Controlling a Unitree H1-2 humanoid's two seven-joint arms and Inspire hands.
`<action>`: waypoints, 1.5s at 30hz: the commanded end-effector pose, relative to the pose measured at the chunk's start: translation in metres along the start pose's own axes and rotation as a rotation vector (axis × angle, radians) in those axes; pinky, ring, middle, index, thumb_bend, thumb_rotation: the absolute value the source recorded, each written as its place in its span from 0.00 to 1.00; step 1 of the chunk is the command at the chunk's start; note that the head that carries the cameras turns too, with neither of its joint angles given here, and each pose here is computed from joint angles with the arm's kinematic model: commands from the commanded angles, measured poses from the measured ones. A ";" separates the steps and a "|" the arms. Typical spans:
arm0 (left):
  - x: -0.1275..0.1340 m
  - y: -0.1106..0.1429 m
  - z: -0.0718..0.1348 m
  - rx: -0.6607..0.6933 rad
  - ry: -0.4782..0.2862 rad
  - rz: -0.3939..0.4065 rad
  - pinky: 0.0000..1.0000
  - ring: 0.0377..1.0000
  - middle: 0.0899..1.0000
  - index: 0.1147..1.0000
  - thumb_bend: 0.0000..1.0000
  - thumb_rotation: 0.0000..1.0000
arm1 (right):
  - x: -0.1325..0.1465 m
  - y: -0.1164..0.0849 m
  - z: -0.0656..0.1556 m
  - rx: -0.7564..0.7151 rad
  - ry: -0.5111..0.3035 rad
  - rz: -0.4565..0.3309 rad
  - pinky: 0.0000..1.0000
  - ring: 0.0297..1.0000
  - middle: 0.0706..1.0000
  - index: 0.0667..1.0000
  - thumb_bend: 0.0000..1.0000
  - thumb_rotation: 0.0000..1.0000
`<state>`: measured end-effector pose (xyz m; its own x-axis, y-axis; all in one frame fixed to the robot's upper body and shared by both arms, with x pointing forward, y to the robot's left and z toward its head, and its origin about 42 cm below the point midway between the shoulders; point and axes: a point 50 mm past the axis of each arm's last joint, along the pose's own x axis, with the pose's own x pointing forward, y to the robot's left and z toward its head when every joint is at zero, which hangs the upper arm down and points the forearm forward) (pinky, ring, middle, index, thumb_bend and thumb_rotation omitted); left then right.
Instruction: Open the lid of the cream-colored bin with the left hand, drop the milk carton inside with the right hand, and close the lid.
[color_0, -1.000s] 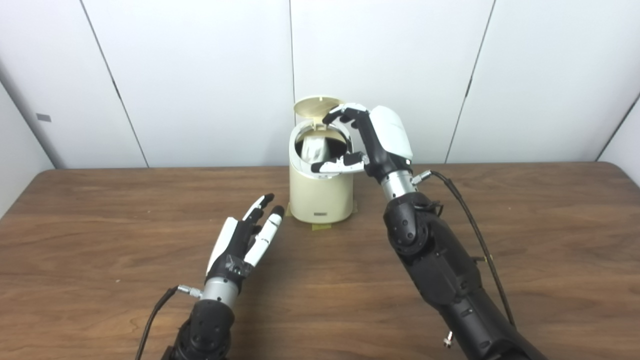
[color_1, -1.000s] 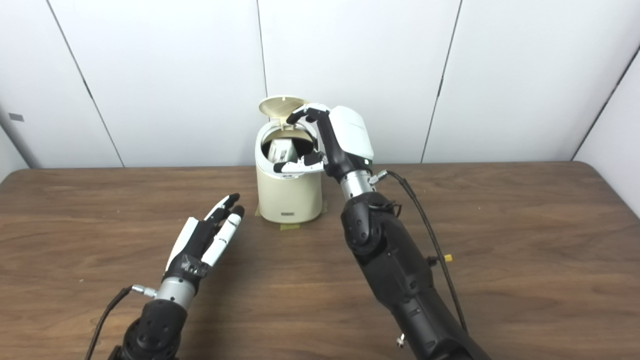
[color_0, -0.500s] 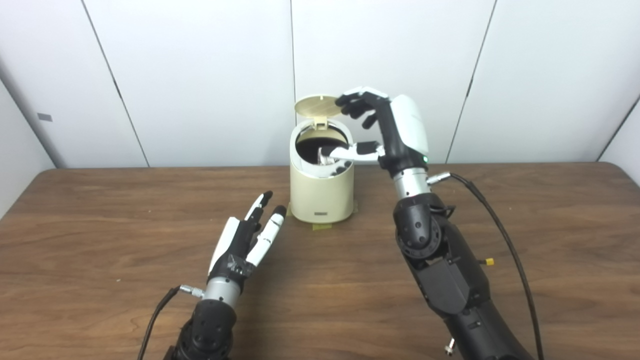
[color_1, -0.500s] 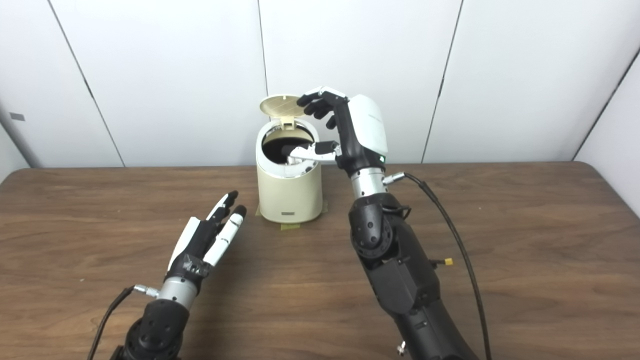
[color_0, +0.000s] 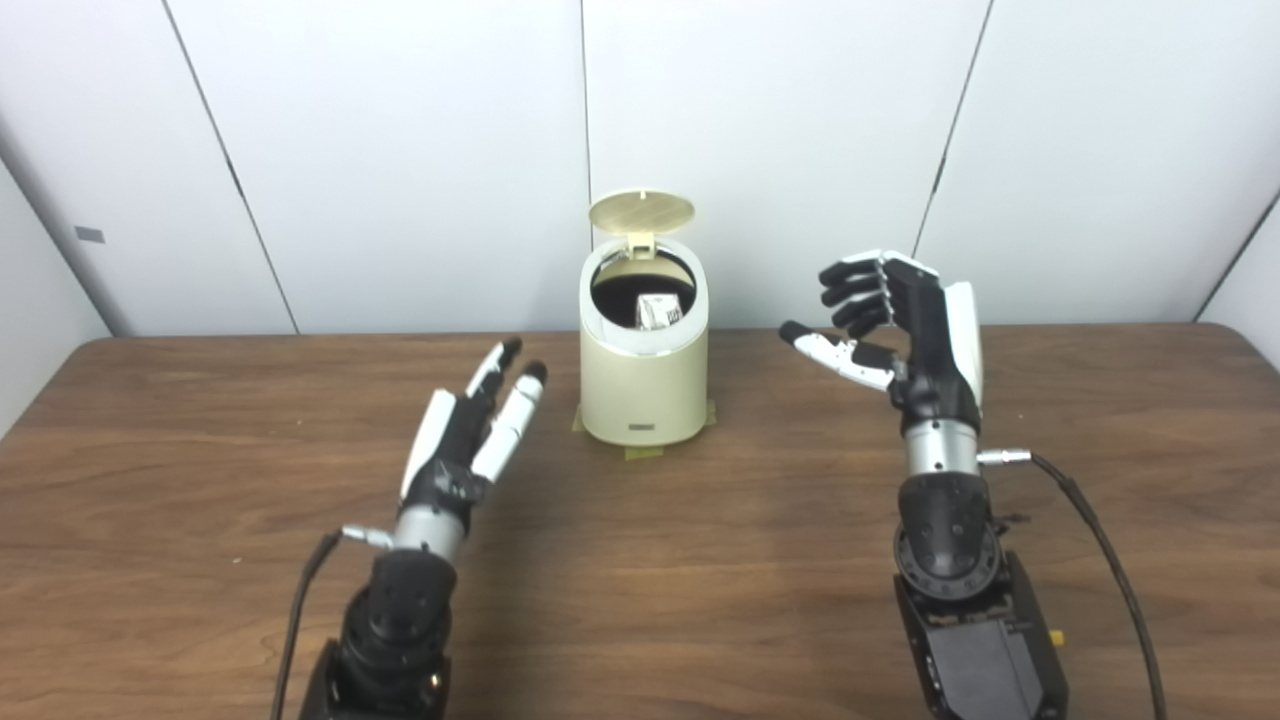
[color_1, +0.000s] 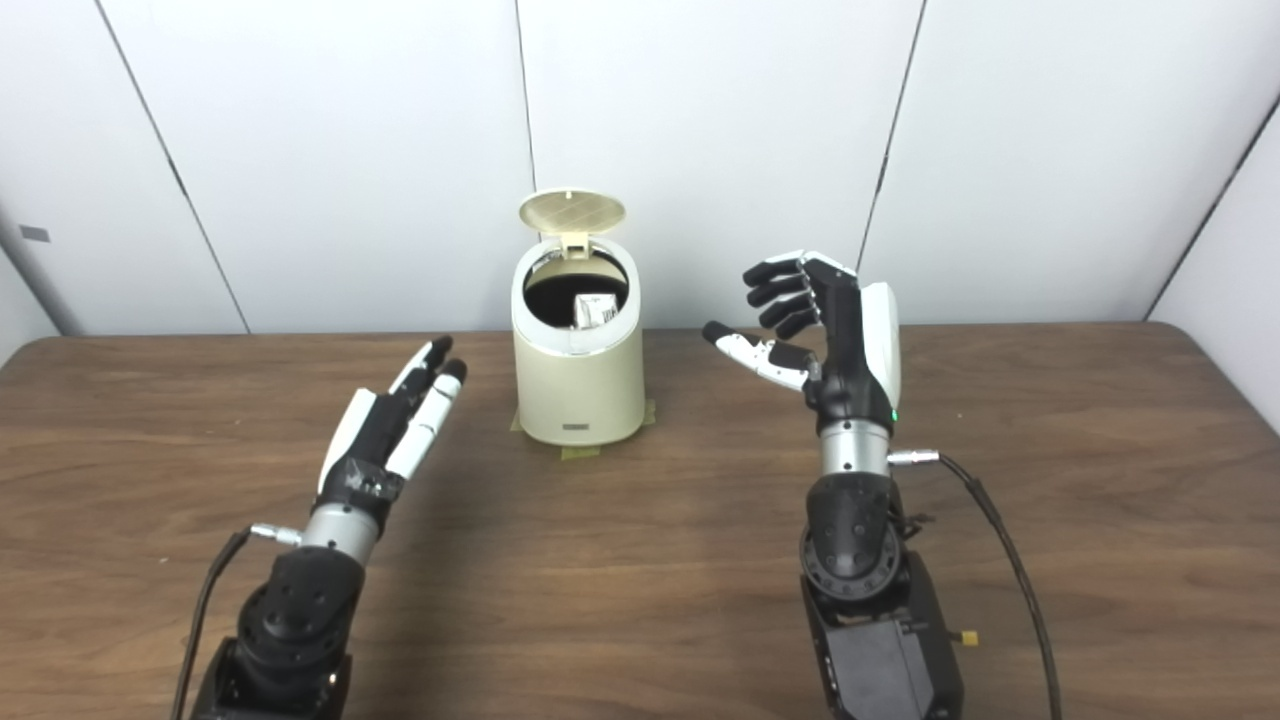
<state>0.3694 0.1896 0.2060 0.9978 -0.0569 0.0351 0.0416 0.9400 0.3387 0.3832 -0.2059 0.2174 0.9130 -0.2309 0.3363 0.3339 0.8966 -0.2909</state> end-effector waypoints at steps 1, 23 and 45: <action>0.017 0.008 0.025 -0.022 -0.079 -0.006 1.00 0.96 0.93 0.95 0.50 0.93 | 0.000 -0.004 0.015 0.084 -0.024 0.001 0.34 0.40 0.45 0.47 0.52 0.00; 0.114 0.046 0.095 -0.088 -0.301 -0.162 0.95 0.96 0.97 0.95 0.55 0.92 | -0.111 -0.021 -0.039 0.318 0.268 0.289 0.63 0.73 0.77 0.87 0.28 0.61; 0.131 0.041 0.121 0.244 -0.355 -0.209 0.96 0.99 0.94 0.93 0.46 0.91 | -0.129 -0.011 -0.051 0.282 0.233 0.265 0.61 0.70 0.75 0.87 0.38 0.69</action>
<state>0.4918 0.1834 0.2926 0.9225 -0.3601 0.1392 0.2370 0.8128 0.5321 0.2699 -0.2083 0.1233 0.9993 -0.0371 0.0069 0.0375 0.9973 -0.0636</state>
